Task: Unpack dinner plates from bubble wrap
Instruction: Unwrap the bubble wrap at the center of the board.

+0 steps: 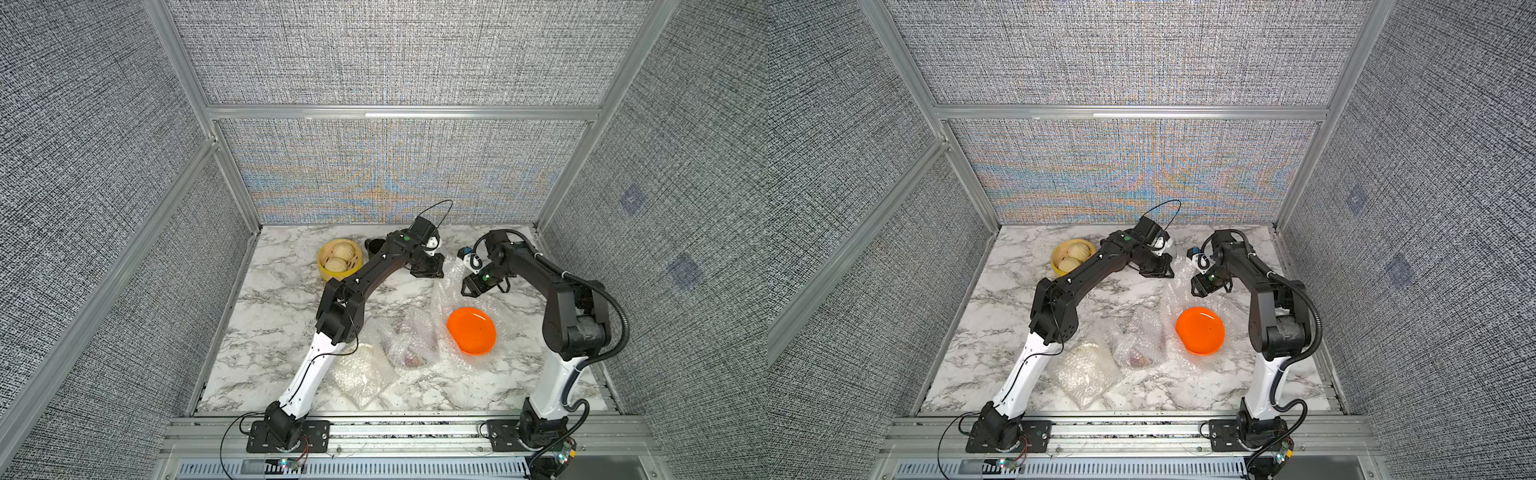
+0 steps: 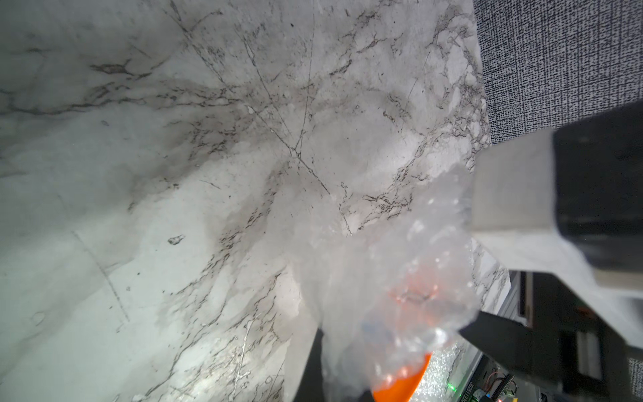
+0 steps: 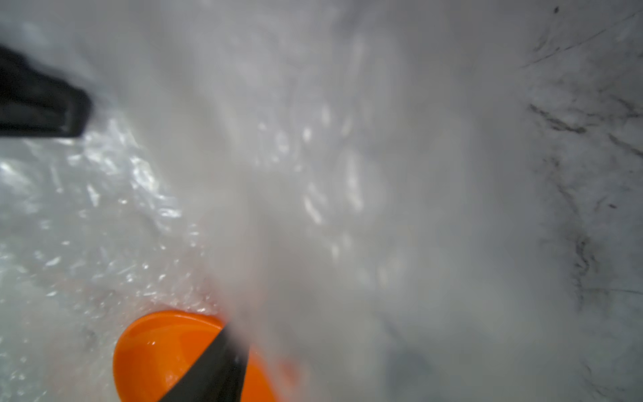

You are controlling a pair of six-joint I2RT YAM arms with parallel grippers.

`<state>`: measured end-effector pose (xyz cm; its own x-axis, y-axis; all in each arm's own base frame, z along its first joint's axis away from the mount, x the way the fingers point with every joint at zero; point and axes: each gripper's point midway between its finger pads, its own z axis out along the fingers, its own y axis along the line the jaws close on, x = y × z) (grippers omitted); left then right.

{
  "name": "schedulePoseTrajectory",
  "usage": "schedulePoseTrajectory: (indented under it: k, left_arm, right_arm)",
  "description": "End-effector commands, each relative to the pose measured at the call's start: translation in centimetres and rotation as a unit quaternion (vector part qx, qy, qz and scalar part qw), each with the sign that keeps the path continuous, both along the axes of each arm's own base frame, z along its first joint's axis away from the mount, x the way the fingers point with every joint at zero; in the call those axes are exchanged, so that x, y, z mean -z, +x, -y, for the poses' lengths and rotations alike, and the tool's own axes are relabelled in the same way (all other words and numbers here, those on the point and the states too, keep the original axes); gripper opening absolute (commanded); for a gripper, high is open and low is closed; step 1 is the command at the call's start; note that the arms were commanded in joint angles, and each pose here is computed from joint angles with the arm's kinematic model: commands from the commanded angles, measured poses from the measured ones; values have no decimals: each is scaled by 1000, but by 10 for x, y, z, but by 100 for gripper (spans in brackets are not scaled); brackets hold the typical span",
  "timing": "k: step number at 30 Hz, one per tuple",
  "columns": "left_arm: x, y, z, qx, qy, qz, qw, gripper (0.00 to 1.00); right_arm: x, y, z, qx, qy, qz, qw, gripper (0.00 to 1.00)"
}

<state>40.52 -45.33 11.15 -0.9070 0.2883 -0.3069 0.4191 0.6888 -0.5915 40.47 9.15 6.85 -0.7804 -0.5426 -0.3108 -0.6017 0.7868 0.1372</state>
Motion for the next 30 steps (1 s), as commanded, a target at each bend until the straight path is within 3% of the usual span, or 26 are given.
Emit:
schedulePoseTrajectory:
  k: [1, 3, 6, 8, 12, 19, 21, 23, 25, 27, 30]
  left_arm:
    - [-3, 0, 3, 9, -11, 3, 1000, 6]
    - [-2, 0, 3, 9, -9, 3, 1000, 6]
    - [-1, 0, 2, 7, -5, 4, 1000, 6]
    - [0, 1, 1, 5, -4, 3, 1000, 6]
    - [0, 2, 2, 1, -8, 2, 1000, 6]
    - [2, 4, 3, -8, -12, -5, 1000, 9]
    - [4, 3, 3, -6, -14, -11, 1000, 20]
    - [3, 1, 3, -5, -15, -13, 1000, 25]
    - [4, 1, 2, -5, -13, -13, 1000, 29]
    - [5, 0, 2, -4, -12, -14, 1000, 36]
    - [5, -1, 0, -3, -8, -15, 1000, 39]
  right_arm:
    - [7, -4, -1, -8, -2, -21, 1000, 54]
    - [9, -1, 4, 23, -7, -31, 999, 38]
    - [8, 3, 19, 100, -6, -32, 994, 1]
    - [6, 3, 44, 195, -10, -37, 980, 0]
    - [9, -22, 86, 363, 3, -63, 929, 0]
    - [1, -51, 84, 407, 34, -59, 911, 0]
    - [-11, -44, 74, 379, 53, -25, 923, 27]
    - [-25, -34, 60, 331, 63, 11, 942, 44]
    - [-32, -27, 52, 294, 60, 27, 954, 67]
    - [-31, -18, 48, 264, 59, 20, 962, 74]
    - [-23, -9, 43, 236, 59, 4, 970, 76]
